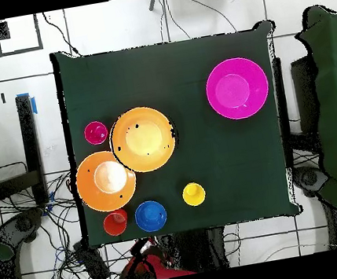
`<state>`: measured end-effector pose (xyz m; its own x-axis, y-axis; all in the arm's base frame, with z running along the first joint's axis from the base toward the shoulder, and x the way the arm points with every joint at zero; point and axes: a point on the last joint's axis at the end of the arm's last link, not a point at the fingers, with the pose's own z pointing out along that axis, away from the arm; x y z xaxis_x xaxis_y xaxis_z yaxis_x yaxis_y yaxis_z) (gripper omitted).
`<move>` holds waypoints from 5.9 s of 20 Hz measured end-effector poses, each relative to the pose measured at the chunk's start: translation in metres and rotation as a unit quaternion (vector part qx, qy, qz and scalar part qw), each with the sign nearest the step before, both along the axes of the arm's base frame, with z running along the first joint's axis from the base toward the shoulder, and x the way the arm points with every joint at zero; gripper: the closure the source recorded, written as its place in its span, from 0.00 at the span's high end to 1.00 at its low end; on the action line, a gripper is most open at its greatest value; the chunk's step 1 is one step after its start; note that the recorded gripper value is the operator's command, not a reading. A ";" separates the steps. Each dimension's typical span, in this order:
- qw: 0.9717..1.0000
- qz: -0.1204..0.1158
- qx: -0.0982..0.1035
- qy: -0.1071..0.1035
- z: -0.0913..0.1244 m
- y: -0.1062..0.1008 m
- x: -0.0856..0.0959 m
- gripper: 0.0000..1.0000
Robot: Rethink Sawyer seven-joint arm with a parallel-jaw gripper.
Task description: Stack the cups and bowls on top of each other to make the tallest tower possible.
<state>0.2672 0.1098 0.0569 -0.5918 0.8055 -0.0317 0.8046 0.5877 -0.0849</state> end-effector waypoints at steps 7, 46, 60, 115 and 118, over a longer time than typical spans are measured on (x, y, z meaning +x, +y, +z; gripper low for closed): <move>1.000 -0.010 0.002 -0.028 0.013 -0.013 0.017 1.00; 0.994 0.052 0.028 -0.088 -0.017 -0.042 0.042 1.00; 0.993 0.058 0.032 -0.093 -0.032 -0.042 0.045 1.00; 0.983 0.116 0.041 -0.135 -0.067 -0.035 0.030 1.00; 0.983 0.117 0.038 -0.134 -0.067 -0.036 0.029 1.00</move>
<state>0.2963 0.0734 -0.0096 -0.7400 0.6543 -0.1560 0.6340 0.7559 0.1632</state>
